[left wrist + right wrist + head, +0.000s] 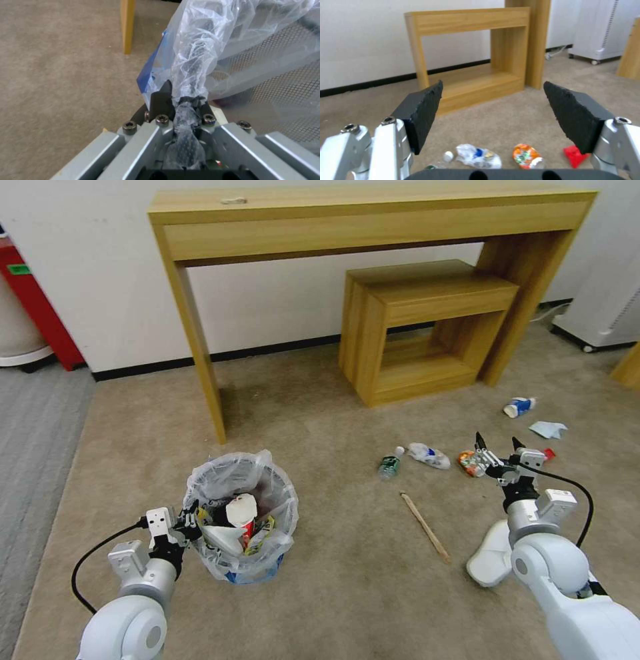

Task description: Pick up the trash bin and place the garbage on the floor into it.

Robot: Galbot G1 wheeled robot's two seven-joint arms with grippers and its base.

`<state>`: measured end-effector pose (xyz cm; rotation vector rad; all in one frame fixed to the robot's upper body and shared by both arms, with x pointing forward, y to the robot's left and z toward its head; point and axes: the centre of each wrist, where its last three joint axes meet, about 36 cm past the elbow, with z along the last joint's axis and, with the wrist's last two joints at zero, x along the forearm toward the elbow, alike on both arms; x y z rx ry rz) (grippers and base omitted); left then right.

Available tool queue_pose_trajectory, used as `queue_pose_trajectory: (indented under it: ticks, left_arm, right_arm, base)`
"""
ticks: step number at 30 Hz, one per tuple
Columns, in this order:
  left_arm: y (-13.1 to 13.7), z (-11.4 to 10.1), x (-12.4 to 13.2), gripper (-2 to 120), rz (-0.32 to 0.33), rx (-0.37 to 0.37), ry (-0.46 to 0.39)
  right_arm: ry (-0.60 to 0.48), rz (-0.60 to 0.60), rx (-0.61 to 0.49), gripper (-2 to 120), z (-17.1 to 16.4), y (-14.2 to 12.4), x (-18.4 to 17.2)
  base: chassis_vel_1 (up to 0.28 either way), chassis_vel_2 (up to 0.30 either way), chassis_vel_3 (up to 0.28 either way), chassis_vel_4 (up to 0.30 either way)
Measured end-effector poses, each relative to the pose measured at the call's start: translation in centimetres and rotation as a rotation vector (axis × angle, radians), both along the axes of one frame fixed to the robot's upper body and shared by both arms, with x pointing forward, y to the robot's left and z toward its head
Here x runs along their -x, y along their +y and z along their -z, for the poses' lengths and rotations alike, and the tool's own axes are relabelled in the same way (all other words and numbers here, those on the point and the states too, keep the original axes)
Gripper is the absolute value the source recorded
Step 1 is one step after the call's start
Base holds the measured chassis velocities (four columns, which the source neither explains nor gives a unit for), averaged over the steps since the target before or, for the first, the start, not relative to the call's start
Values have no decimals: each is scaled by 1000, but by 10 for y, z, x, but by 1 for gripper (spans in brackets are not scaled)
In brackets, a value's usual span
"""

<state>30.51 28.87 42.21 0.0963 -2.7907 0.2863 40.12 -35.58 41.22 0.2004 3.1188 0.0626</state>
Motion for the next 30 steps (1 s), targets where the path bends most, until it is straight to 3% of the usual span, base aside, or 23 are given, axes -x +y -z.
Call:
queue_pose_trajectory:
  ticks: [30]
  left_arm:
    - [2, 4, -3, 2, -15, 1, -3]
  right_arm:
    - [-20, -15, -1, 76, 7, 1, -3]
  base:
    - [-37, -40, -39, -37]
